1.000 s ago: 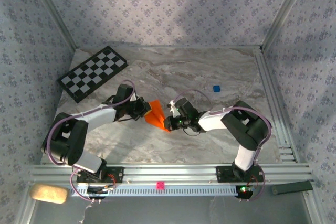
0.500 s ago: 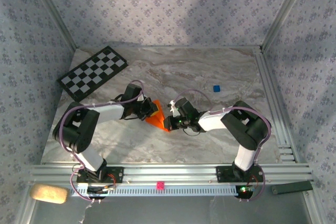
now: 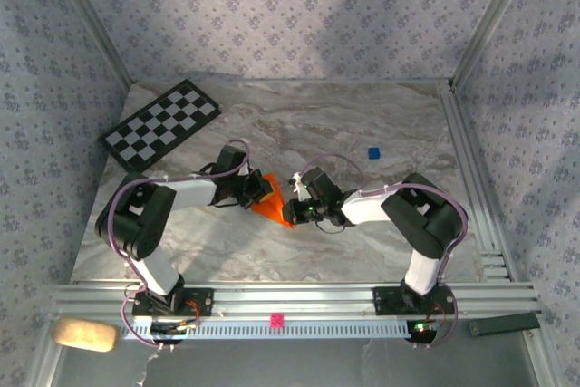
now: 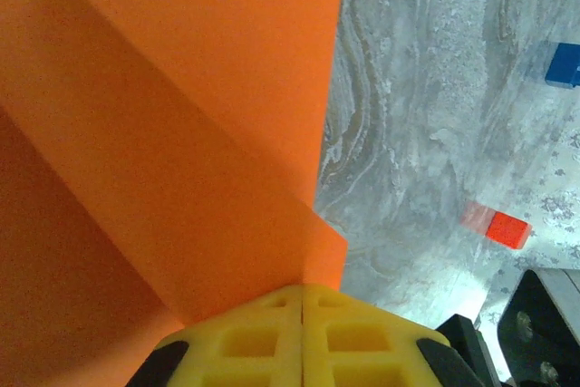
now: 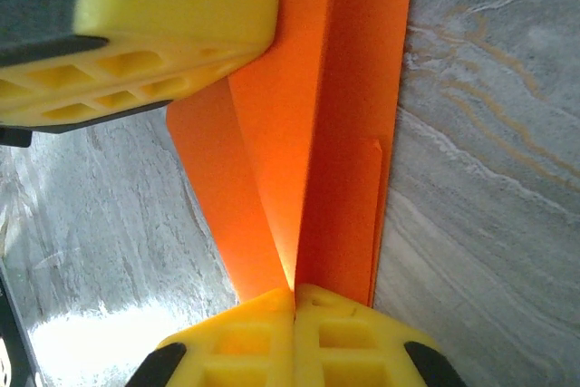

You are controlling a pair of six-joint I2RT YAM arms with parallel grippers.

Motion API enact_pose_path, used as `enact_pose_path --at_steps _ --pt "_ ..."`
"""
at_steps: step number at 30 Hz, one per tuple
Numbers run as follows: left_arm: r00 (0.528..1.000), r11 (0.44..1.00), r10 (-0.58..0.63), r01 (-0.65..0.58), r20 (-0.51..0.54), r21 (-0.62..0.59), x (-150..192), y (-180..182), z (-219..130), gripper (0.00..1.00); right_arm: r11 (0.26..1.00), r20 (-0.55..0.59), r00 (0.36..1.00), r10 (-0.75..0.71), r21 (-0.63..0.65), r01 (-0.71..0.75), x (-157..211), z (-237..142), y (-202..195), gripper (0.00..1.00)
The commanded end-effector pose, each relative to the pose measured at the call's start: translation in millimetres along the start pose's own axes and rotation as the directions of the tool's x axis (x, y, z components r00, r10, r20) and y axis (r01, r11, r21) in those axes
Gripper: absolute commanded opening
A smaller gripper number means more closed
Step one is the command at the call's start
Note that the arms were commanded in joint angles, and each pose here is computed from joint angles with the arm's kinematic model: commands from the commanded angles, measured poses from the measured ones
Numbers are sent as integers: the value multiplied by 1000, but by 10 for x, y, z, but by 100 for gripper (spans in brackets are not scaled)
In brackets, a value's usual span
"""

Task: Fold a paper plane with a square sheet of paper (pick it up from the middle)
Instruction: Fourth fold the wing at the center of the table.

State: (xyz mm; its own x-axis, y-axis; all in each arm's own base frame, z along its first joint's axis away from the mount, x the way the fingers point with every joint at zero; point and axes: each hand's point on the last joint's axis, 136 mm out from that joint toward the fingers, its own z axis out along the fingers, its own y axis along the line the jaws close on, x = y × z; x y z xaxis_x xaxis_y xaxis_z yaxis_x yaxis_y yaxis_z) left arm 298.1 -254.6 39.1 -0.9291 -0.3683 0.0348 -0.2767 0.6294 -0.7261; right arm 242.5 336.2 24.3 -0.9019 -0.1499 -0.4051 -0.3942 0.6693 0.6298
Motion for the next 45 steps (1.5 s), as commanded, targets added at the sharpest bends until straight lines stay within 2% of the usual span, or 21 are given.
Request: enact_pose_path --at_steps 1,21,39,45 --pt "1000 1000 15 -15 20 4 -57 -62 23 7 995 -85 993 78 67 -72 219 41 -202 0" --pt "1000 1000 26 -26 12 4 -71 -42 114 10 990 -111 986 122 77 -114 259 87 -251 0" --pt "999 994 9 -13 -40 -106 17 266 216 9 987 -120 982 143 91 -132 281 61 -295 0" --pt "999 992 6 -12 -48 -124 30 317 228 8 988 -110 984 143 72 -136 226 1 -218 6"
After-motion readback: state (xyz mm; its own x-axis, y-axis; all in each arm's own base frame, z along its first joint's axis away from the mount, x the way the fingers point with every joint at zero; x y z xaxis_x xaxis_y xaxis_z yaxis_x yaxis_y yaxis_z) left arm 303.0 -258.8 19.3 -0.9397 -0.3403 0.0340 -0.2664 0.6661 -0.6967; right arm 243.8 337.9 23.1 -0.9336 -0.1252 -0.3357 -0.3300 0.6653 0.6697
